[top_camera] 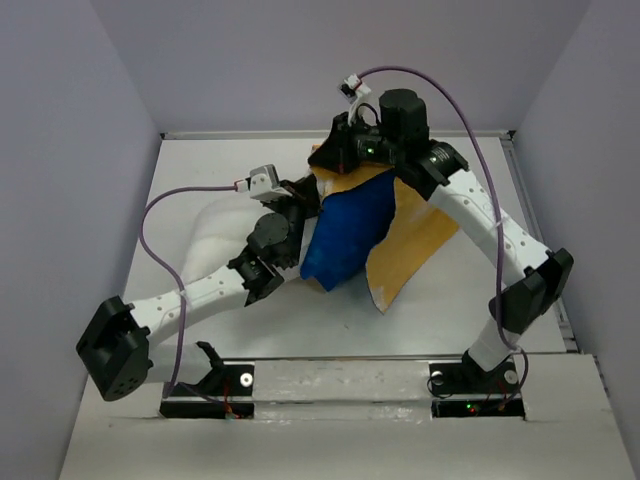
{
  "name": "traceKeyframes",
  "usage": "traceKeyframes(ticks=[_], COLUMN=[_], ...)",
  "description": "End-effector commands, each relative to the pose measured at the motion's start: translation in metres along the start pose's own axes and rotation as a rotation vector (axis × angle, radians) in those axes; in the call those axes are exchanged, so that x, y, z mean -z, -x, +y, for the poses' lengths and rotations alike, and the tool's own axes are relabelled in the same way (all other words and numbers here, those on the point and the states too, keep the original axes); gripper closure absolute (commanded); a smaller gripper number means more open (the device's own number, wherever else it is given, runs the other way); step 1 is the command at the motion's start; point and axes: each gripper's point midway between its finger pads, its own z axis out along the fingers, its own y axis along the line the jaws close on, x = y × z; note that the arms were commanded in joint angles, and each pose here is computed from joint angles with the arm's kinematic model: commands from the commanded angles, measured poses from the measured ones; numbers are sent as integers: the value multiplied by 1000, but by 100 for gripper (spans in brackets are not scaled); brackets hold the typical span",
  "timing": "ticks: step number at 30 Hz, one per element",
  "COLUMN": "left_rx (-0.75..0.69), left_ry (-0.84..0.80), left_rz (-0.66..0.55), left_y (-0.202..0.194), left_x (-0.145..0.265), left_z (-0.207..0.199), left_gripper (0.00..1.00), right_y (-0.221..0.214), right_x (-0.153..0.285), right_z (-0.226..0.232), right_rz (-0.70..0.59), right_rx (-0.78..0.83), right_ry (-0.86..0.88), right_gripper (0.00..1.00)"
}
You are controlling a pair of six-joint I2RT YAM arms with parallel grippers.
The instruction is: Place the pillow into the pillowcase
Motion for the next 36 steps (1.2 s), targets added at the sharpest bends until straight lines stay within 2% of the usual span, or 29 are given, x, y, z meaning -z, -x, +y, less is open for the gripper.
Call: traceKeyframes(ticks=[1, 2, 3, 4, 10, 11, 12, 13, 14, 15, 16, 17, 18, 19, 21, 22, 23, 24, 25, 28, 29, 32, 34, 36], left_rx=[257, 276, 301, 306, 304, 284, 270, 244, 223, 198, 160, 92, 92, 35, -34, -53, -117, -116, -177, -180, -193, -293, -312, -303], left_ry=[-317, -351, -336, -340, -351, -348, -336, -334, -334, -339, -346, -338, -340, -333, -307, -294, -287, -279, -202, -196, -137, 18, 75, 91], left_rz=[5, 29, 45, 70, 141, 146, 152, 156, 166, 170, 180, 173, 173, 160, 140, 132, 187, 190, 246, 377, 454, 532, 569, 611], left_y=[33, 22, 13, -2, -36, -39, -43, -42, -44, -44, -42, -39, -32, -20, 0, 12, 4, 16, 6, -14, -30, -60, -78, -99], left_x=[24, 27, 27, 30, 53, 56, 61, 64, 65, 66, 67, 66, 67, 67, 63, 61, 62, 56, 43, 26, 14, 4, 6, 10], left_z=[-88, -94, -91, -93, -92, -89, -85, -84, -83, -83, -87, -85, -88, -87, -88, -85, -78, -82, -55, -24, 9, 65, 91, 108], left_gripper=[100, 100, 100, 100, 100, 100, 99, 91, 83, 71, 45, 35, 27, 14, 2, 1, 1, 1, 1, 1, 1, 1, 1, 6], right_y=[28, -13, -23, -54, -136, -139, -173, -182, -191, -195, -213, -216, -217, -213, -201, -189, -184, -178, -168, -169, -175, -188, -206, -219], right_x=[35, 25, 26, 32, 65, 78, 85, 92, 98, 105, 110, 114, 118, 126, 136, 140, 144, 146, 150, 156, 162, 172, 183, 193], right_z=[58, 36, 32, 19, -4, -9, -22, -33, -35, -33, -43, -49, -55, -63, -63, -61, -60, -56, -51, -48, -54, -70, -90, -116], right_rz=[-96, -29, -36, -5, 61, 33, 87, 78, 83, 74, 102, 106, 108, 94, 58, 23, 9, -5, -30, -27, -22, -6, 11, 15], right_rx=[100, 41, 19, -15, -113, -112, -150, -182, -203, -211, -243, -250, -256, -253, -239, -230, -226, -223, -224, -236, -240, -266, -291, -284], right_ry=[177, 132, 122, 73, -46, -103, -160, -232, -251, -257, -310, -352, -398, -467, -502, -508, -515, -509, -498, -507, -549, -649, -770, -917], right_gripper=[100, 100, 100, 100, 100, 100, 100, 100, 96, 83, 51, 37, 26, 13, 6, 3, 2, 2, 2, 2, 2, 1, 1, 1])
